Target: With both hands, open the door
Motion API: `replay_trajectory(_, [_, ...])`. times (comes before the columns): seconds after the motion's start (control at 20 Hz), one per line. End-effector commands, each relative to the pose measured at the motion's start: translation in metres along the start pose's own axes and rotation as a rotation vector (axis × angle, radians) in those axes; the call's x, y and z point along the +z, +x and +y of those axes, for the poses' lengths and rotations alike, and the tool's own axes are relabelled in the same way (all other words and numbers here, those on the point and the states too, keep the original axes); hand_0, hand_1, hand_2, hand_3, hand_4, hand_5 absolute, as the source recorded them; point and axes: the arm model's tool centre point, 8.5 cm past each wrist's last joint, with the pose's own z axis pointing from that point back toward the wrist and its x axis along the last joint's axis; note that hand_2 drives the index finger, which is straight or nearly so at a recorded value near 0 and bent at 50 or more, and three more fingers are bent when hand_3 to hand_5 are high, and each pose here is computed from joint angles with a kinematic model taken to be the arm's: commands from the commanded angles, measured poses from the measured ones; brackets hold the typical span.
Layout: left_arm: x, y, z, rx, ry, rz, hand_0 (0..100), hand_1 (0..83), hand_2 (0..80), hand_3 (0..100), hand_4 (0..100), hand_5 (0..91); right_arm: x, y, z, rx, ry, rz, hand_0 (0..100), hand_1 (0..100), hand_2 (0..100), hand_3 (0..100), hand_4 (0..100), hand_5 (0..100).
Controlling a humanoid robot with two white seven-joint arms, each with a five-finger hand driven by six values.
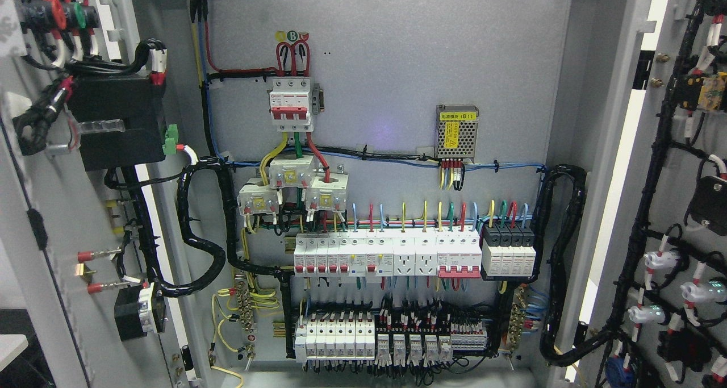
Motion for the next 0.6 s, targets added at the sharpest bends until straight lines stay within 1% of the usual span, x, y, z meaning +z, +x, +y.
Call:
replay_trajectory(0.0, [0.001, -0.008, 0.0, 0.003, 0.0, 0.021, 0, 0.0, 0.0, 0, 3, 0.0, 0.028, -0.008, -0.029, -0.038, -0.197, -0.01, 11, 0, 0, 0, 0, 0])
replay_trajectory(0.1, [0.001, -0.008, 0.001, -0.002, 0.002, 0.016, 0, 0.0, 0.0, 0, 3, 0.0, 0.042, -0.018, -0.028, -0.052, -0.259, -0.002, 11, 0, 0, 0, 0, 0])
replay_trajectory(0.2, [0.0, -0.006, 0.001, -0.028, 0.0, 0.007, 0, 0.0, 0.0, 0, 3, 0.0, 0.052, -0.02, -0.026, -0.058, -0.313, -0.033, 11, 0, 0, 0, 0, 0])
replay_trajectory(0.3, [-0.001, 0.006, 0.004, -0.083, 0.004, -0.041, 0, 0.0, 0.0, 0, 3, 0.0, 0.061, -0.022, -0.022, -0.049, -0.328, -0.069, 11, 0, 0, 0, 0, 0])
replay_trajectory(0.35, [-0.001, 0.01, 0.005, -0.124, 0.002, -0.078, 0, 0.0, 0.0, 0, 3, 0.0, 0.069, -0.025, -0.022, -0.037, -0.337, -0.071, 11, 0, 0, 0, 0, 0])
replay_trajectory(0.45, [0.002, 0.024, 0.006, -0.172, -0.003, -0.162, 0, 0.0, 0.0, 0, 3, 0.0, 0.083, -0.033, -0.017, -0.039, -0.358, -0.065, 11, 0, 0, 0, 0, 0])
replay_trajectory(0.5, [0.005, 0.031, 0.005, -0.194, -0.006, -0.212, 0, 0.0, 0.0, 0, 3, 0.0, 0.088, -0.035, -0.013, -0.034, -0.366, -0.078, 11, 0, 0, 0, 0, 0])
replay_trajectory(0.55, [0.008, 0.04, 0.001, -0.228, -0.014, -0.257, 0, 0.0, 0.0, 0, 3, 0.0, 0.093, -0.034, -0.011, -0.025, -0.379, -0.098, 11, 0, 0, 0, 0, 0])
